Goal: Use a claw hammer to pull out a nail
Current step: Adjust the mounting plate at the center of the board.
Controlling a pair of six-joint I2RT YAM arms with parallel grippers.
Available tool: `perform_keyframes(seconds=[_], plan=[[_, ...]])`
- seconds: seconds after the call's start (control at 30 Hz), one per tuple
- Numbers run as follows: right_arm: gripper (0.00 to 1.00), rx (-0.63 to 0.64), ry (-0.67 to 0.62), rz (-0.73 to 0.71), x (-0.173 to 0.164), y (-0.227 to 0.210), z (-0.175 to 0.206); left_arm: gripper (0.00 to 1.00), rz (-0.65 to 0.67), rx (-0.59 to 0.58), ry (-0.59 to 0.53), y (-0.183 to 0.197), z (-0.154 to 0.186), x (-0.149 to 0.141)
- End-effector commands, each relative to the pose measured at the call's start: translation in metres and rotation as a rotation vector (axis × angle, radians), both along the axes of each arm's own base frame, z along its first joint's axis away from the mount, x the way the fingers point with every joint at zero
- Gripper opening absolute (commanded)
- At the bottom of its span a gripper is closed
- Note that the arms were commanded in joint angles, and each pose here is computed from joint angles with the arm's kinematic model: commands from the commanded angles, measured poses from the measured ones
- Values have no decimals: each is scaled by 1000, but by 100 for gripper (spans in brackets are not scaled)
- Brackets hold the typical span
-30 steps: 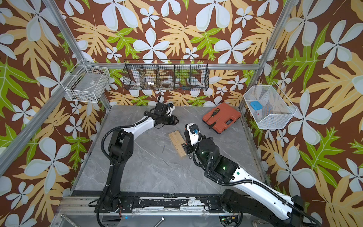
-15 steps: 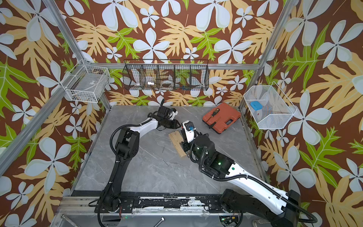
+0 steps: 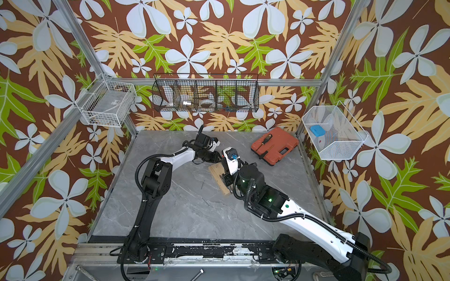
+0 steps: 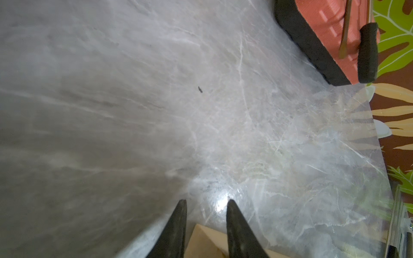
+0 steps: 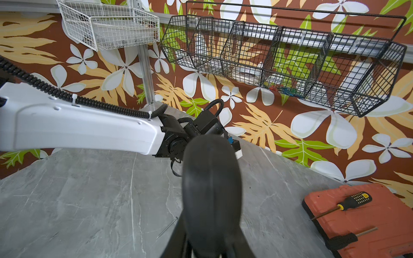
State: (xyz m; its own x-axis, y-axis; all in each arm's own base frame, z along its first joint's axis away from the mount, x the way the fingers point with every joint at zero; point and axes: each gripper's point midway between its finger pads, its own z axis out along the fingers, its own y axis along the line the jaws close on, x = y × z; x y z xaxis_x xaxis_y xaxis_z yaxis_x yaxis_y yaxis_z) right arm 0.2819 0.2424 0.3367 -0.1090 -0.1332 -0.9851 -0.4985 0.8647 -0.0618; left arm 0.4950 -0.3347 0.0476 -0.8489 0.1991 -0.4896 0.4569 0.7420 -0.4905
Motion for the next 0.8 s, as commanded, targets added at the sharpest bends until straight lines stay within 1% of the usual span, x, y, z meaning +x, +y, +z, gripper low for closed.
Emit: perform_keyframes(seconds=[0.0, 0.2, 0.4, 0.57, 0.67, 0.77], plan=[[0, 67, -69, 3, 0, 0, 28, 31, -14, 10, 0, 4, 4, -6], [0, 66, -77, 3, -5, -6, 31, 30, -21, 19, 21, 15, 3, -25], [0, 25, -63, 38, -10, -3, 24, 29, 3, -45, 11, 22, 17, -42], [0, -1, -59, 90, -15, 3, 22, 29, 27, -97, 57, 21, 16, -56], [0, -12, -50, 123, -17, 9, 19, 29, 45, -95, 63, 23, 13, -55], [0, -26, -37, 155, -20, 14, 14, 30, 90, -86, 7, 26, 27, -43]])
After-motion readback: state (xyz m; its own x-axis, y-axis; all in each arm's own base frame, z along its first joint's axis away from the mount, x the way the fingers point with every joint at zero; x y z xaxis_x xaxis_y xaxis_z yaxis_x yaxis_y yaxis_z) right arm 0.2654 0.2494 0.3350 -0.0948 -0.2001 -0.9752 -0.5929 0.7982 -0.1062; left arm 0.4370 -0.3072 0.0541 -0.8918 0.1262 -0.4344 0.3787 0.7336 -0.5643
